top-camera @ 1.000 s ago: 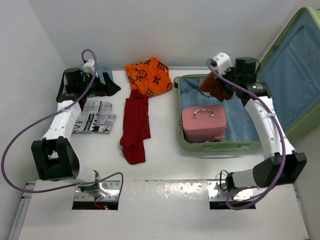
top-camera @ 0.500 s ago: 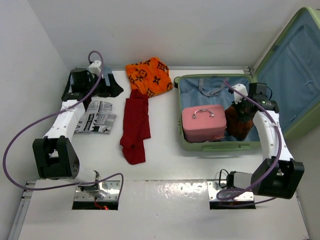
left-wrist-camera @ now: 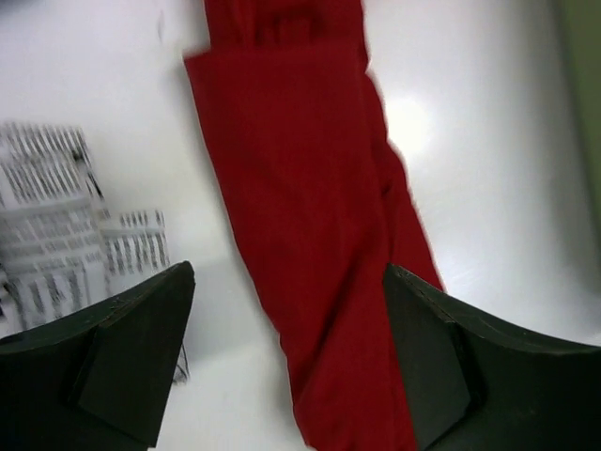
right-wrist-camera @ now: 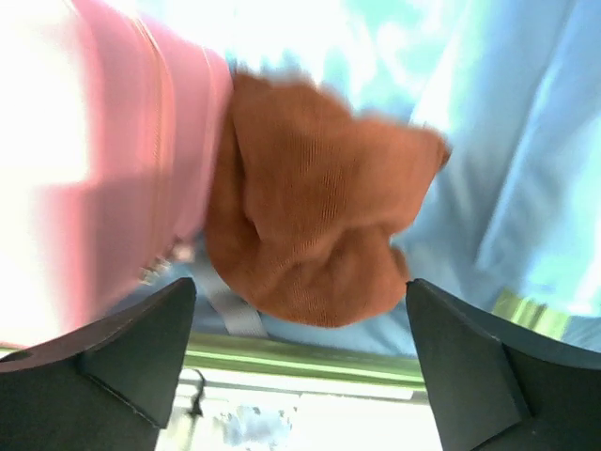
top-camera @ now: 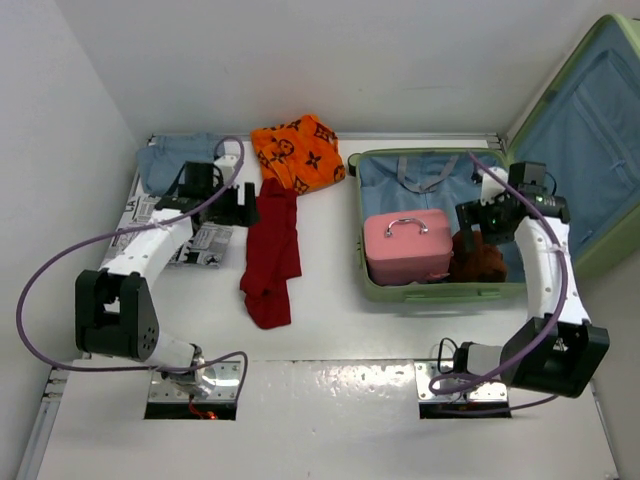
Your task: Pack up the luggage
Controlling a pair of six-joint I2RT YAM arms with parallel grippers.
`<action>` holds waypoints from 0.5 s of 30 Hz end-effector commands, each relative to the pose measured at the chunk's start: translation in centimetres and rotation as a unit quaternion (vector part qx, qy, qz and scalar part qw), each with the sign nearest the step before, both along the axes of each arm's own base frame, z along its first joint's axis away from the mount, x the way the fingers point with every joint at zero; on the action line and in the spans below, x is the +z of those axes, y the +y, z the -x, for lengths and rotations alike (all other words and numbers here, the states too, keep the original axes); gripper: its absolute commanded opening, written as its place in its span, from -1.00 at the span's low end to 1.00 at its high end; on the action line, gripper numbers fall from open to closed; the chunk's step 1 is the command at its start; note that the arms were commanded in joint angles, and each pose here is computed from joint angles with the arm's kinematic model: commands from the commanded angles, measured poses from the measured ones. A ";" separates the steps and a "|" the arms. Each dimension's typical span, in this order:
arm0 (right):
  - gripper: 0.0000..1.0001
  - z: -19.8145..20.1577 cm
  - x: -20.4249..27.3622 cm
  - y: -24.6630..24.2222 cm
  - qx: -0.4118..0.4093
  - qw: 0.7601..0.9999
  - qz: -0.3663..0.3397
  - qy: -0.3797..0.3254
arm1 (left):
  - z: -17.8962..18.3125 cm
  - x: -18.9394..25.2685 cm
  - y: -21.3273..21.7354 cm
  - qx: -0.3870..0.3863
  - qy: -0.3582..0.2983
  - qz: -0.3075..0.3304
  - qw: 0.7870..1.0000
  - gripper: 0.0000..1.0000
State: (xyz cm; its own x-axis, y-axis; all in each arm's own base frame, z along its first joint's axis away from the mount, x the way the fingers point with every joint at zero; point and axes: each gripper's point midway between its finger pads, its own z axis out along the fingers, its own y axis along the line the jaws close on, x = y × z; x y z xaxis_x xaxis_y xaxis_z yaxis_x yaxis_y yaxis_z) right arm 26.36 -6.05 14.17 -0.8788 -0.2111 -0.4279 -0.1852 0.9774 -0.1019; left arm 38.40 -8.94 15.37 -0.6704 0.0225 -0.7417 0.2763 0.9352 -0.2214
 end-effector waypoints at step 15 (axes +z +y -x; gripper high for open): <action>0.95 -5.3 13.3 12.5 0.151 0.944 -0.211 -0.205 | 0.6 -8.7 -1.6 0.116 0.102 -0.109 0.982 0.98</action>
State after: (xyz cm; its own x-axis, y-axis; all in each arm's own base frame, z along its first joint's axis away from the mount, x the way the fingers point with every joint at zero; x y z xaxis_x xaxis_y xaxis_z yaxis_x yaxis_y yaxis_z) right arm 31.61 4.38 26.18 -0.5868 -0.1815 -0.7891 -0.4378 0.8909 0.1206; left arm 36.12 -10.60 6.07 -0.8291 0.0269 -0.5585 0.0875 0.9928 -0.0821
